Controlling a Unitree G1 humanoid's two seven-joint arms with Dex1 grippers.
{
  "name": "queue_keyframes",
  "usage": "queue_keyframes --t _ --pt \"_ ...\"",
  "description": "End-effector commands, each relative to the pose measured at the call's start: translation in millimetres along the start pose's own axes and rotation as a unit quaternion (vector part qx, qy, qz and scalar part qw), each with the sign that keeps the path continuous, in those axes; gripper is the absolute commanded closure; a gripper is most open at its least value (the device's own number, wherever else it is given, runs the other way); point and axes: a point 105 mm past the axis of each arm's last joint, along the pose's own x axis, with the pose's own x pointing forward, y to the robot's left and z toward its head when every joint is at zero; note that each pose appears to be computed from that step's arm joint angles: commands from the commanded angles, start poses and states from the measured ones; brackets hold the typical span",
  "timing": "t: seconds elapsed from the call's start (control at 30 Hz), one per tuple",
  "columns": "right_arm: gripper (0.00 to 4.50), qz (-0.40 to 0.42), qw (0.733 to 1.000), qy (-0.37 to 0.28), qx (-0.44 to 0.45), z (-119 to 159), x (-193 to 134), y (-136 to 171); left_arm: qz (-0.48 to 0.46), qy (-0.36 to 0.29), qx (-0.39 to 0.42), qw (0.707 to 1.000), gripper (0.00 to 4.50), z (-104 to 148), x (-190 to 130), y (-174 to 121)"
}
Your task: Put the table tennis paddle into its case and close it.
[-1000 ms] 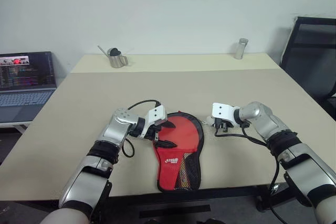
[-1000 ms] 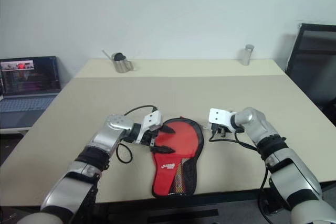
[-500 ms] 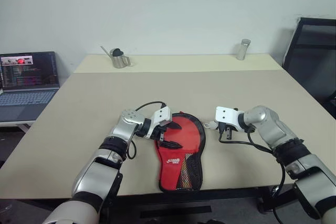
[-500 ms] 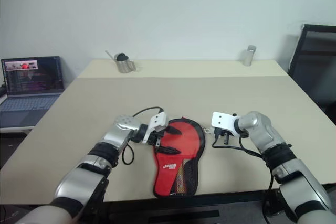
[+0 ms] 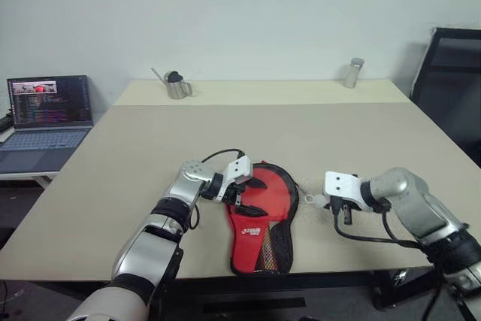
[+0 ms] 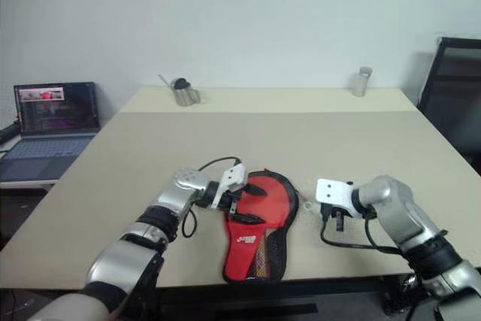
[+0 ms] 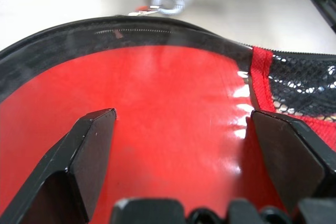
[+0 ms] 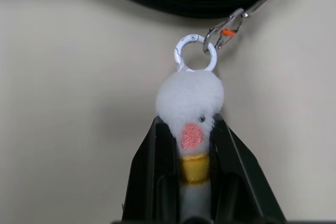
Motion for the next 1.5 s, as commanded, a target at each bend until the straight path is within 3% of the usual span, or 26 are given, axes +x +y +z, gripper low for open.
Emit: queue_keyframes --t 0.03,0.6,0.97,1.5 --pt "4.25 0.023 0.999 -0.019 -0.018 16 -14 18 -0.036 0.032 -0.047 0.998 0.00 -24 13 -15" --pt "4.25 0.133 0.991 -0.032 -0.007 40 -38 126 -0.034 0.045 -0.044 0.997 0.00 -18 22 -10" --pt "4.26 0.158 0.986 -0.045 0.032 50 -44 155 -0.041 0.057 -0.033 0.997 0.00 -9 37 -8" --pt "4.26 0.183 0.978 -0.097 0.036 73 -34 167 -0.047 0.064 -0.014 0.997 0.00 -5 40 -8"
